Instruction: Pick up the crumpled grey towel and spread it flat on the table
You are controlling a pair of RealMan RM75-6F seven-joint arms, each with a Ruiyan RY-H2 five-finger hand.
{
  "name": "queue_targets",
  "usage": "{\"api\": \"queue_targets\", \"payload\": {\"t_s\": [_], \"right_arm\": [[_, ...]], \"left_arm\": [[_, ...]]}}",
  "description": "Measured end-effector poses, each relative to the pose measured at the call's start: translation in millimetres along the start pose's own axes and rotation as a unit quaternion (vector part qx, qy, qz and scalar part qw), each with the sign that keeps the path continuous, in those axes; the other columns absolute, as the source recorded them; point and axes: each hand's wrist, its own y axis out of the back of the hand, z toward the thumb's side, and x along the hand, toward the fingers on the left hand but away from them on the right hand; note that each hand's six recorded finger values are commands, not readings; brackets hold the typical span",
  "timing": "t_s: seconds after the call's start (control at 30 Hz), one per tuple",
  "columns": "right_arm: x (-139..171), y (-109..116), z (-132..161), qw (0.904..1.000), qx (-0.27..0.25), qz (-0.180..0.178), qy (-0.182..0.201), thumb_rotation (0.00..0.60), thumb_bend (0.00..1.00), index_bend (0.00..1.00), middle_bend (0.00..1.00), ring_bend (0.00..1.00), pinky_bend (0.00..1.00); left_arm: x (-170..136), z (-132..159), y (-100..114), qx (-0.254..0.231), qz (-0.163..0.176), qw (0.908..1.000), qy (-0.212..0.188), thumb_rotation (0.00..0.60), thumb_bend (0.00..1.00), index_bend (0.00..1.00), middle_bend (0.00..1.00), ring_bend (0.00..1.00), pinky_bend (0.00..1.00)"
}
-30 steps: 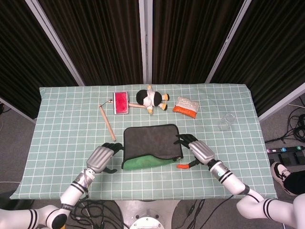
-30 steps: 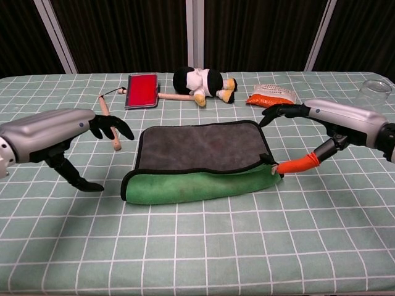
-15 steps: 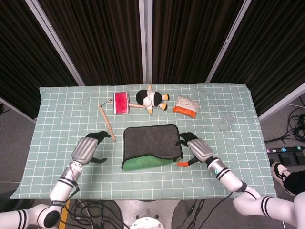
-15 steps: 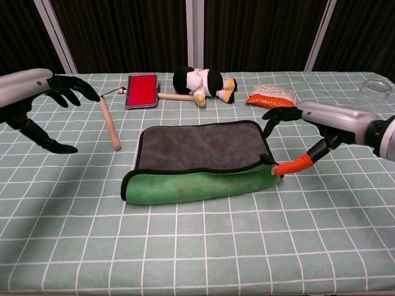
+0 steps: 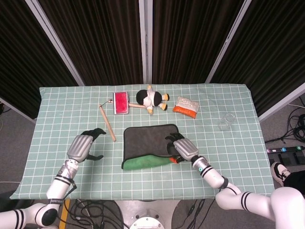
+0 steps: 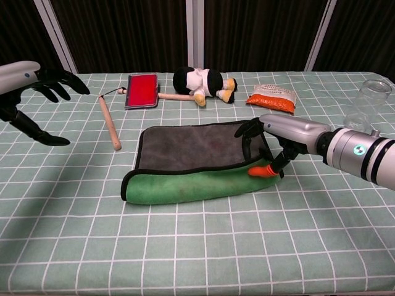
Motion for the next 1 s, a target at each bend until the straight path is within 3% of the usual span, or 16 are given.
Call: {"api": "queue_targets", "payload": {"t_s": [0.37,0.7,0.87,1.0], "right_arm": [[20.2,-2.6,-3.7,0.9996,-0.017,0.011,0.021,0.600,0.33,0.64,0.20,0.00,0.00],[60.3,-18.1,-14.5,0.9969,-0.006,0.038,0.069,0.600,0.33,0.63,0.20,0.00,0.00],[73.6,-26.0,-26.9,0.9956,0.033,0.049,0.074,0.567,0.26,0.48,0.17,0.00,0.00],[80.7,-29.9,-32.8,0.9945,0.059,0.051,0.070,0.465,0.04,0.25,0.08,0.00,0.00]], "left_arm": [[2.8,1.3,3.9,0.001,0.004,1.0000,-0.002,0.590,0.00,0.29,0.30,0.26,0.25],[7.2,3.8,0.5,0.007,-0.002,1.0000,-0.004,0.590,0.00,0.29,0.30,0.26,0.25],[8.4,6.3,-1.2,0.010,-0.005,0.9999,-0.006,0.591,0.00,0.29,0.30,0.26,0.25],[9.8,6.1,-0.9,0.012,-0.005,0.9999,-0.004,0.593,0.00,0.29,0.30,0.26,0.25]]}}
